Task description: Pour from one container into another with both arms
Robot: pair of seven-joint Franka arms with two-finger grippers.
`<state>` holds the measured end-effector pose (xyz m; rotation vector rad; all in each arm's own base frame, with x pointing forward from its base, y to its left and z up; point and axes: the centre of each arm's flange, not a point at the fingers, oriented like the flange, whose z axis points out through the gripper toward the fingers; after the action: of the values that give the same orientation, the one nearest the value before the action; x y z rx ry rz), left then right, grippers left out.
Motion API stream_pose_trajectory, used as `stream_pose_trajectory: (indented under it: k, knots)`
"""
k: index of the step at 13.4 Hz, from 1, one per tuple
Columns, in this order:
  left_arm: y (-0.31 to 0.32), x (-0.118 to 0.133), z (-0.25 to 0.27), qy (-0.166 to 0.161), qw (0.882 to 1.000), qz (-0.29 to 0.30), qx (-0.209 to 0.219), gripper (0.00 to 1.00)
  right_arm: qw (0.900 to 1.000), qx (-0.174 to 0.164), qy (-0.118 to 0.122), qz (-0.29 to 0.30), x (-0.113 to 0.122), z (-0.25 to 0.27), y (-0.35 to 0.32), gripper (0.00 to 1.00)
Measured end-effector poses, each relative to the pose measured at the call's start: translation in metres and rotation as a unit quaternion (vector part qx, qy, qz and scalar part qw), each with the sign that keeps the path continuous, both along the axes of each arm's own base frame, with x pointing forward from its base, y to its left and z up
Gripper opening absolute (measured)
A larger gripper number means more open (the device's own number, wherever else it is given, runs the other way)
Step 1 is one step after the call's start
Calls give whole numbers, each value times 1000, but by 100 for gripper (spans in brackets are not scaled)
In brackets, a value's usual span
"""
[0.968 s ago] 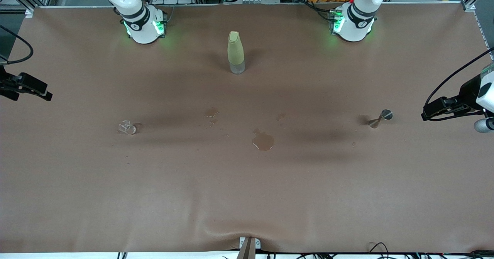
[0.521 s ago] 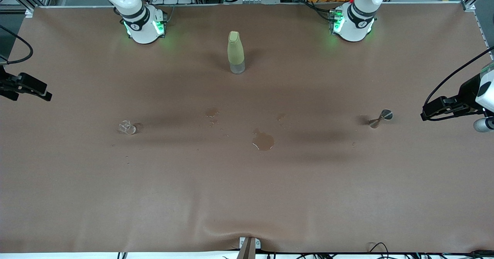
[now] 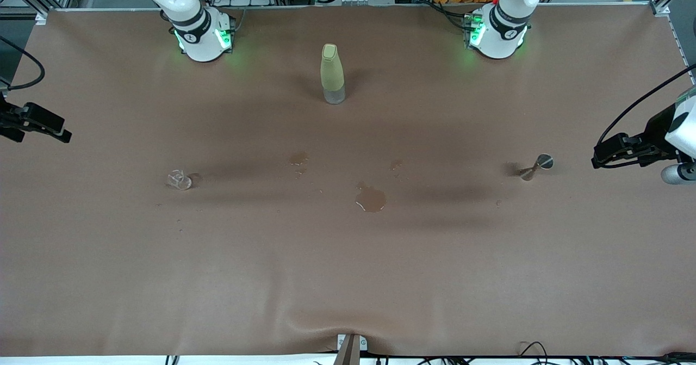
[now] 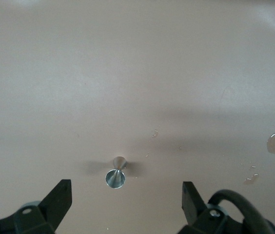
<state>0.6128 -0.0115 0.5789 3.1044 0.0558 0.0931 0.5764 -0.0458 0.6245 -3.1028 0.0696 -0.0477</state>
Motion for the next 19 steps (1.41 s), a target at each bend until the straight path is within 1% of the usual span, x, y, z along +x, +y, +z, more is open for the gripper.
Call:
stream_pose_trajectory:
  k: [6,12,19]
  knots:
    - [-1,0,0,1,1000,-5,0,100,1000,0,-4,-2,1,3,0,100]
    - [-1,0,0,1,1000,-8,0,100,1000,-1,-8,-29,5,5,-18,100]
    - [-1,0,0,1,1000,-21,1,100,999,-1,-10,-31,6,7,-19,100]
